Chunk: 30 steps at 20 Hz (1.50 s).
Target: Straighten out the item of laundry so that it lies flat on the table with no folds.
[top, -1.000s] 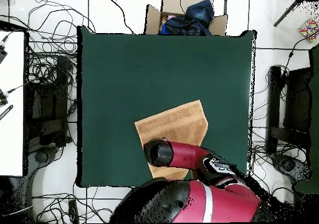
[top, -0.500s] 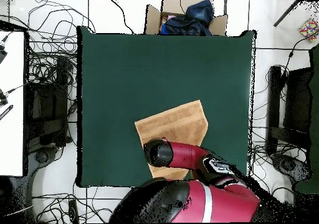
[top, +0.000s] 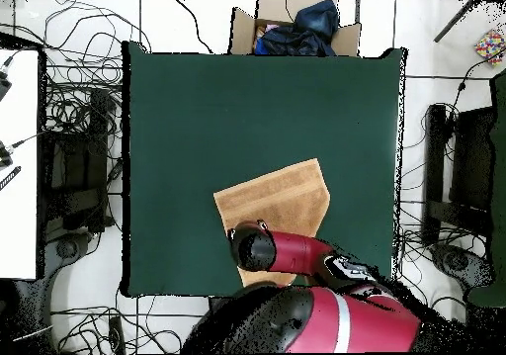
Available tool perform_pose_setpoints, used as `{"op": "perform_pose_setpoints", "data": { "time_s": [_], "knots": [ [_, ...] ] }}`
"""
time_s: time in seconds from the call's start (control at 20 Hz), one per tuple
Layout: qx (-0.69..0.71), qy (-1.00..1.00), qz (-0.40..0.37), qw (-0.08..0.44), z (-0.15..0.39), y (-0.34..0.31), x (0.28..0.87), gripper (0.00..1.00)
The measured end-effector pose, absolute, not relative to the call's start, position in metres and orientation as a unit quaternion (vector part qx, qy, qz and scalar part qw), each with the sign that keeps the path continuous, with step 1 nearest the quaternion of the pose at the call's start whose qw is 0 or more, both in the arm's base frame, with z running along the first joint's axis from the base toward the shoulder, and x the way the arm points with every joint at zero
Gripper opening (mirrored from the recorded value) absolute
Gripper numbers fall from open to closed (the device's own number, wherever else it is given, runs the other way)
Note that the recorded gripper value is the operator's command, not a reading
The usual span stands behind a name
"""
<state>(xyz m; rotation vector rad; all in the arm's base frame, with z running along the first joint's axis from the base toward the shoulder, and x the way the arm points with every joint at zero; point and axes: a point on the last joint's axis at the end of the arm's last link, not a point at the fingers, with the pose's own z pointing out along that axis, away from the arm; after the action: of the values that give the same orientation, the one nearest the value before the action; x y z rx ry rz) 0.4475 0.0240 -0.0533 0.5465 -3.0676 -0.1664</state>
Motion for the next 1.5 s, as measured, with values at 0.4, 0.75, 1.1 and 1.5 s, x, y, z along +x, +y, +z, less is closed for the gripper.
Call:
{"op": "perform_pose_setpoints", "data": {
  "time_s": [0.4, 0.75, 1.1, 1.5],
  "knots": [
    [0.179, -0.981, -0.045, -0.058, -0.054, 0.025, 0.434, 0.0],
    [0.176, -0.978, -0.04, -0.103, -0.055, 0.032, 0.44, 0.0],
    [0.169, -0.967, -0.042, -0.183, -0.061, 0.048, 0.474, 0.0],
    [0.157, -0.948, -0.04, -0.274, -0.071, 0.066, 0.52, 0.0]
  ]
}}
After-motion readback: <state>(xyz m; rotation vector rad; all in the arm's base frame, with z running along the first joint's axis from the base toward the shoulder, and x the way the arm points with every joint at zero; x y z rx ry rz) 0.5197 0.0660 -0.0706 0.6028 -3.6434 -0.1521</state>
